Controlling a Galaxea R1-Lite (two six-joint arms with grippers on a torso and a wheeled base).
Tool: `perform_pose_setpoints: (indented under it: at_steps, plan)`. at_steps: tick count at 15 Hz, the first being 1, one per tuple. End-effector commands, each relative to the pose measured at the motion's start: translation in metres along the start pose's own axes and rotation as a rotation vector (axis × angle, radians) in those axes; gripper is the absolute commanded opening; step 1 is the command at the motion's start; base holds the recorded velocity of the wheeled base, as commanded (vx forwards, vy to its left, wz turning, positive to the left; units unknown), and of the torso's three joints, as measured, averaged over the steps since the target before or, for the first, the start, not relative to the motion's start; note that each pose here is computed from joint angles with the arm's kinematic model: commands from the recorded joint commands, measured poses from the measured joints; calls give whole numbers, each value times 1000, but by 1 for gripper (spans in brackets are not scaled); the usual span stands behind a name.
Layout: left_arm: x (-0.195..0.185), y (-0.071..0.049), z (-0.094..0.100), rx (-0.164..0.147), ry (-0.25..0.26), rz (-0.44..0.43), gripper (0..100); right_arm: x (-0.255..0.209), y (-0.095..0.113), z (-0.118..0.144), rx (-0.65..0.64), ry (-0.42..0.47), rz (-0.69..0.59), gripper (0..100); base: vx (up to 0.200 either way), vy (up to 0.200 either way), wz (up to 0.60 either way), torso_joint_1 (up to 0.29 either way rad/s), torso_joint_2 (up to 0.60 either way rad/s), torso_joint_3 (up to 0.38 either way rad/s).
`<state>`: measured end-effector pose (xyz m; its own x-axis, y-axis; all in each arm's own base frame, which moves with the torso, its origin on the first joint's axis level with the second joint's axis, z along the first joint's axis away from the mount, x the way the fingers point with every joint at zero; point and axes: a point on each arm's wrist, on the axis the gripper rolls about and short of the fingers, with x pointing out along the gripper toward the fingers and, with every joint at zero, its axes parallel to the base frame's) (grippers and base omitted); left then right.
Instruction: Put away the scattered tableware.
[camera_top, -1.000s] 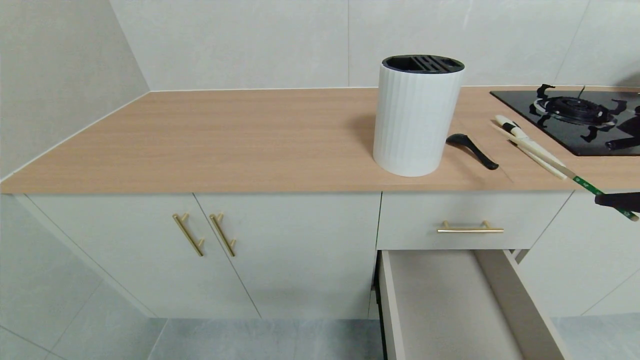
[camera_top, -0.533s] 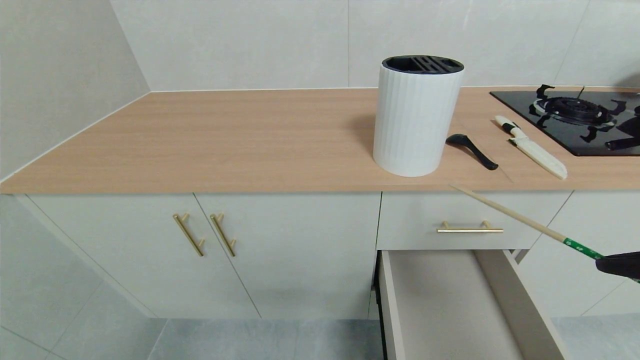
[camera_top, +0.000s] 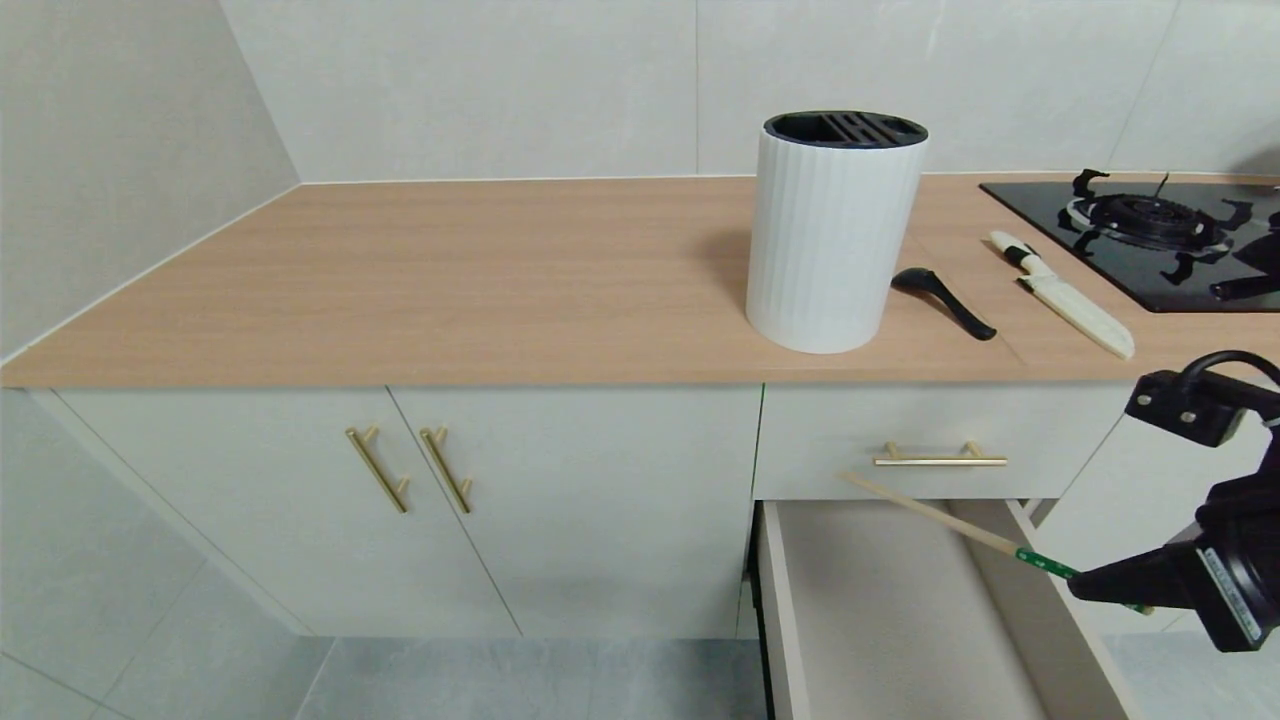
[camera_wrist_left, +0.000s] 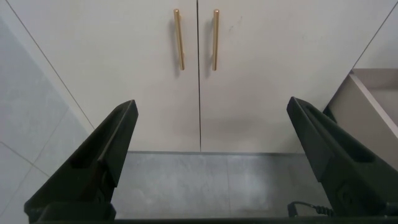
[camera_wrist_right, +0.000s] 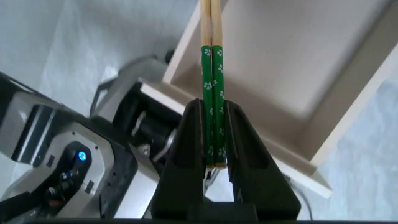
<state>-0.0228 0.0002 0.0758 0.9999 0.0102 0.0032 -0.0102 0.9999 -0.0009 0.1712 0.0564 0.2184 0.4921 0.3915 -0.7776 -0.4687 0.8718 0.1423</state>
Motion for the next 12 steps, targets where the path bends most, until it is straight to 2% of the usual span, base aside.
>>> perform_pose_setpoints:
  at_steps: [1, 5, 12]
  plan:
    - [0, 0, 0, -1, 0, 1, 100, 28, -7, 3, 24, 103, 7, 0, 0, 0, 0, 0, 0, 0]
    - [0, 0, 0, -1, 0, 1, 100, 30, -8, 3, 25, 114, 7, 0, 0, 0, 0, -49, 117, 67]
    - [0, 0, 0, -1, 0, 1, 100, 31, -8, 3, 25, 118, -8, 0, 0, 0, 0, -191, 448, 246]
